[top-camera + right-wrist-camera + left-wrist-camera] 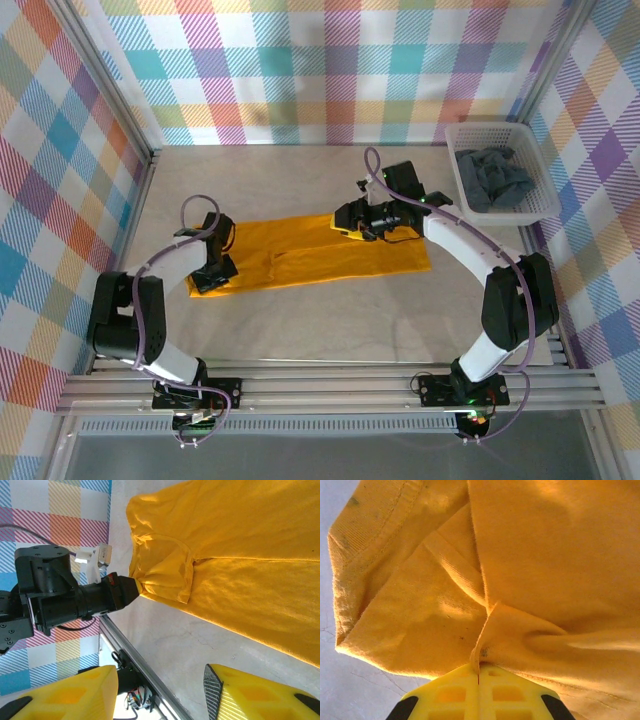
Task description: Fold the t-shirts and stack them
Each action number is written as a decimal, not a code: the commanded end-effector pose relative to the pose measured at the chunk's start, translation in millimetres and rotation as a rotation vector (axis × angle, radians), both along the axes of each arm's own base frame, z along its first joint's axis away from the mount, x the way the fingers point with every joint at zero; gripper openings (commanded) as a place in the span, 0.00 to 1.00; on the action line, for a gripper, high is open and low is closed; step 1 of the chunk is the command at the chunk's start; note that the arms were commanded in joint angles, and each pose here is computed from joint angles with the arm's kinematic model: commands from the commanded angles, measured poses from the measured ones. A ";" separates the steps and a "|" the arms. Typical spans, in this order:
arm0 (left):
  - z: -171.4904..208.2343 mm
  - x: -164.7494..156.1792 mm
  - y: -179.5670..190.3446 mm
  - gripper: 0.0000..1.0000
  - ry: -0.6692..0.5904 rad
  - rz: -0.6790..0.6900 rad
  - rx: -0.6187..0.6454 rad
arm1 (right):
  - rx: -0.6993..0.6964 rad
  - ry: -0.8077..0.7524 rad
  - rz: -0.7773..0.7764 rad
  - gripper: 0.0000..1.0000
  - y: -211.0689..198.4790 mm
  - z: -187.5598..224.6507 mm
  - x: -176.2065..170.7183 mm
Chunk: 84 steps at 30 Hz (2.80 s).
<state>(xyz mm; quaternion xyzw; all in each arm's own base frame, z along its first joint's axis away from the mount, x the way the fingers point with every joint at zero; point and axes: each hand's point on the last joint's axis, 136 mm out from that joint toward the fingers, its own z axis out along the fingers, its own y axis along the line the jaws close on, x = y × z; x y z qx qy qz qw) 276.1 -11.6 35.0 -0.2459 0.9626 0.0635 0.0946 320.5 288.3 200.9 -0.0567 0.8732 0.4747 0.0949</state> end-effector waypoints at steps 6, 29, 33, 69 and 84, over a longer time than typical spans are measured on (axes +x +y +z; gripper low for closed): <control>1.7 3.7 28.7 0.37 0.039 0.038 0.142 | -0.068 -0.025 -0.035 0.49 -18.3 -7.3 -1.5; 22.3 48.4 -46.9 0.28 -0.026 0.431 -0.212 | -0.567 0.123 -0.267 0.39 -158.0 -120.7 107.7; -1.9 51.2 -42.5 0.18 0.040 0.485 -0.164 | -0.664 0.173 -0.249 0.38 -169.3 -150.7 117.2; -11.4 377.7 -283.9 0.23 -0.512 0.094 -0.841 | -0.656 0.630 -0.030 0.40 -16.8 -172.7 -143.9; 135.7 268.4 -281.4 0.56 -0.473 -0.031 -0.675 | -0.560 0.371 -0.236 0.44 -132.5 -112.9 -83.3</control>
